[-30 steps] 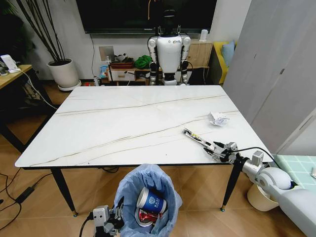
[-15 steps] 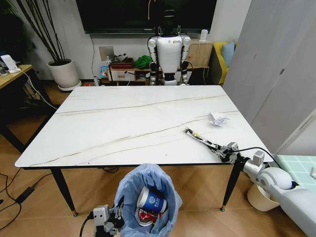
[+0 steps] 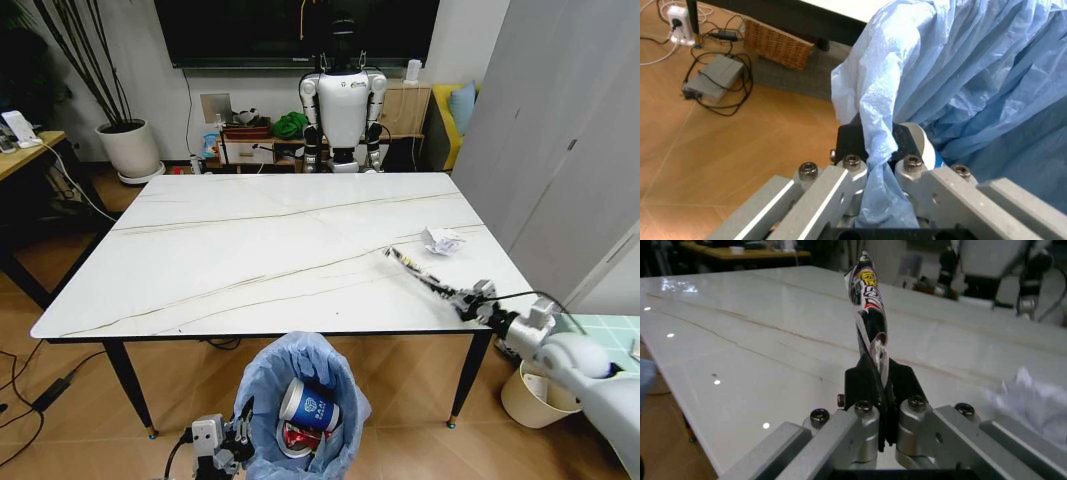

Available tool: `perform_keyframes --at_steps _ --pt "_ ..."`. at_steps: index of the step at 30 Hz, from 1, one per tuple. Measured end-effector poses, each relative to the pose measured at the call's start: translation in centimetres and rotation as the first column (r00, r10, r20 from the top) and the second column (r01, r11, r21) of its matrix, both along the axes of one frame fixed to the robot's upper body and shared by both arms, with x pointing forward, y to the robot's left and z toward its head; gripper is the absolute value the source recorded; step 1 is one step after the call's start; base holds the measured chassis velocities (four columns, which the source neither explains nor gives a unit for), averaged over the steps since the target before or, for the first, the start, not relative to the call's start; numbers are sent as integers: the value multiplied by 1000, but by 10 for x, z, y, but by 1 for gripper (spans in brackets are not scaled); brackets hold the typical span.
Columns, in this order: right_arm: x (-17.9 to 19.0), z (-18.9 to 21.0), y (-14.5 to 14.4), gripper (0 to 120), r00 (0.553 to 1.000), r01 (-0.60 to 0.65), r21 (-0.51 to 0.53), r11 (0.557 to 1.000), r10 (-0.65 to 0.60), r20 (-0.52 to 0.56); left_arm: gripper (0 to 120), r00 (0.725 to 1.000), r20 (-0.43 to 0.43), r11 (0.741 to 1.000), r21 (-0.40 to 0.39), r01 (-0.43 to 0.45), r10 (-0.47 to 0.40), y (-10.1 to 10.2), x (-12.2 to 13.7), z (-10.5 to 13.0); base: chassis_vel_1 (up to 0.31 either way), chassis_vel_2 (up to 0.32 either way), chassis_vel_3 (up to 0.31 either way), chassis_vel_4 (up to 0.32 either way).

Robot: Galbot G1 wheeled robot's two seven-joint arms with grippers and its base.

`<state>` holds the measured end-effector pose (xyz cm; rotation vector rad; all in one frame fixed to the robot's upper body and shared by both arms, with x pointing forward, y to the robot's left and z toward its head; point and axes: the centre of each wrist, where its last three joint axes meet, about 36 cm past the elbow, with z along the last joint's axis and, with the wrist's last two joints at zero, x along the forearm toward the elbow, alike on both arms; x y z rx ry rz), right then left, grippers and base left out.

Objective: Pick up the trash bin and place the trash from the table into it.

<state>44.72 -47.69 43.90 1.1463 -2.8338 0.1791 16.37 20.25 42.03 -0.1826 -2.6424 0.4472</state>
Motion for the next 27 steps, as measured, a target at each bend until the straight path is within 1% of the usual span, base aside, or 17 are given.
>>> perform_keyframes --at_steps 1,2,3,4,5,6,8,9,12,13,14,17,18,21,22,23,27 --pt "1 23 -3 0 995 -86 -34 996 88 54 0 1000 0 1000 -1 1 -1 0 0 0 0 0 0 0" --pt "1 23 -3 0 995 -86 -34 996 88 54 0 1000 0 1000 -1 1 -1 0 0 0 0 0 0 0" --pt "2 37 -2 0 986 -143 -57 988 147 80 0 1000 0 1000 -2 1 -1 0 1 0 0 0 0 0" --pt "3 60 3 0 962 -237 -99 966 248 116 0 1000 0 1000 -2 -1 1 0 1 0 0 0 0 0" --pt "3 60 3 0 962 -237 -99 966 248 116 0 1000 0 1000 -2 -1 1 0 1 0 0 0 0 0" --pt "3 69 7 0 947 -281 -119 952 295 128 0 1000 1 1000 -3 -3 3 0 1 0 0 0 0 0" --pt "1 103 25 0 876 -422 -208 883 456 158 0 1000 6 1000 -4 -11 12 0 2 1 0 0 0 0" --pt "1 103 25 0 876 -422 -208 883 456 158 0 1000 6 1000 -4 -11 12 0 2 1 0 0 0 0" --pt "-6 137 51 0 781 -527 -361 769 606 151 0 1000 7 1000 -5 -17 17 -1 2 2 0 0 0 0" --pt "-8 143 57 0 762 -541 -393 744 631 144 0 1000 5 1000 -5 -20 20 -2 1 2 0 0 0 0" --pt "-8 143 57 0 762 -541 -393 744 631 144 0 1000 5 1000 -5 -20 20 -2 1 2 0 0 0 0" --pt "-20 167 85 0 669 -587 -544 599 738 91 0 999 -2 999 -8 -35 35 -4 0 2 0 0 0 0" --pt "-20 167 85 0 669 -587 -544 599 738 91 0 999 -2 999 -8 -35 35 -4 0 2 0 0 0 0" --pt "-35 178 111 0 586 -611 -641 464 810 27 0 999 -9 999 -10 -47 47 -7 -1 2 0 0 0 0" --pt "-38 180 116 0 572 -613 -656 440 820 16 0 999 -9 999 -10 -50 50 -7 -1 2 0 0 0 0" --pt "-38 180 116 0 572 -613 -656 440 820 16 0 999 -9 999 -10 -50 50 -7 -1 2 0 0 0 0" --pt "-47 188 129 0 530 -600 -713 363 848 -14 0 998 -12 998 -13 -62 62 -10 0 1 0 0 0 0"
